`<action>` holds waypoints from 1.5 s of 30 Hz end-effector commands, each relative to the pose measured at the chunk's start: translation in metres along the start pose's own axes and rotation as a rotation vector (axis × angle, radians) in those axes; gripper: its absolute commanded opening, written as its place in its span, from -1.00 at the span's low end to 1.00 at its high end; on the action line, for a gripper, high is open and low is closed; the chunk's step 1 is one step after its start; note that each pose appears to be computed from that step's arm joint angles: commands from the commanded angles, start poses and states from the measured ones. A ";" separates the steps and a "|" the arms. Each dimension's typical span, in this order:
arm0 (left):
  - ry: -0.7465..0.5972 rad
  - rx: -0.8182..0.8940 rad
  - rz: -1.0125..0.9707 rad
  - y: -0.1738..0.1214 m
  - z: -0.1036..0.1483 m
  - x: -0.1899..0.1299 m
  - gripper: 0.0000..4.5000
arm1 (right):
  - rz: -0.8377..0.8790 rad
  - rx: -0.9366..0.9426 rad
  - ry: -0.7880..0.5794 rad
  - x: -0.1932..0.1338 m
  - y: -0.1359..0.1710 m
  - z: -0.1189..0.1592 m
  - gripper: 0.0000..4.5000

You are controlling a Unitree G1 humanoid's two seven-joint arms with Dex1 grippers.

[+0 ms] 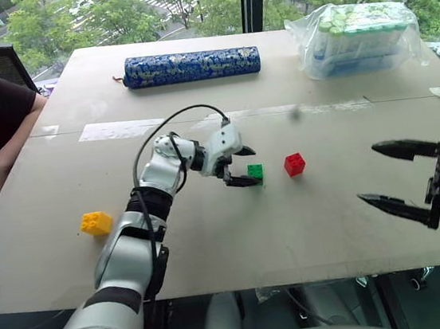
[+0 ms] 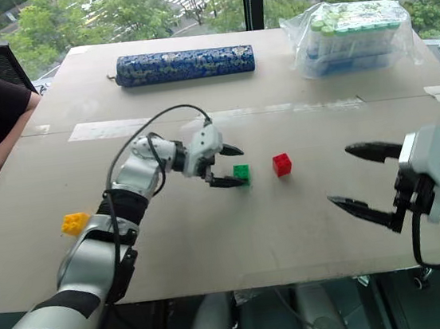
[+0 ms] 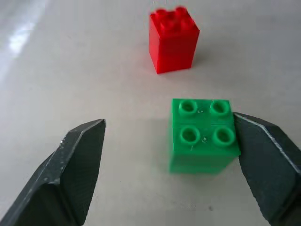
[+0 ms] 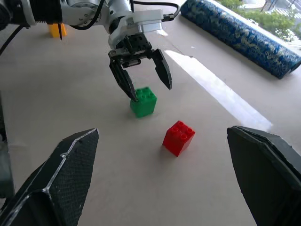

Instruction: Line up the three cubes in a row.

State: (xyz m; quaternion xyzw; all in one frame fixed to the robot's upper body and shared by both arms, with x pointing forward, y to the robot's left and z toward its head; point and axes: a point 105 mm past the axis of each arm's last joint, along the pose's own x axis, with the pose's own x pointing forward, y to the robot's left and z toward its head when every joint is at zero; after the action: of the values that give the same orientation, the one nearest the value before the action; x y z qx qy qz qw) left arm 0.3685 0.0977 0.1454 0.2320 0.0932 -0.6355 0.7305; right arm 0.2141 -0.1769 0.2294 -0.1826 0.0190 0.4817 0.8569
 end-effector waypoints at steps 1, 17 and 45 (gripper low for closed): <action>-0.063 -0.041 0.093 0.004 0.014 -0.035 0.94 | 0.049 -0.022 0.029 -0.001 -0.009 0.008 1.00; -0.062 -0.716 1.030 -0.040 -0.064 -0.222 0.94 | 0.332 -0.080 -0.163 0.024 -0.009 0.027 1.00; 0.128 -0.856 1.081 -0.103 -0.109 -0.222 -0.29 | 0.386 -0.090 -0.178 0.038 -0.009 0.017 1.00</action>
State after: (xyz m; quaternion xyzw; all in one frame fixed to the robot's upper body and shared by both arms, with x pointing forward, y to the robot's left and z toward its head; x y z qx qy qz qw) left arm 0.2469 0.3371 0.1194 -0.0387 0.2571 -0.0652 0.9634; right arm 0.2431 -0.1428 0.2320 -0.1535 -0.0278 0.6536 0.7406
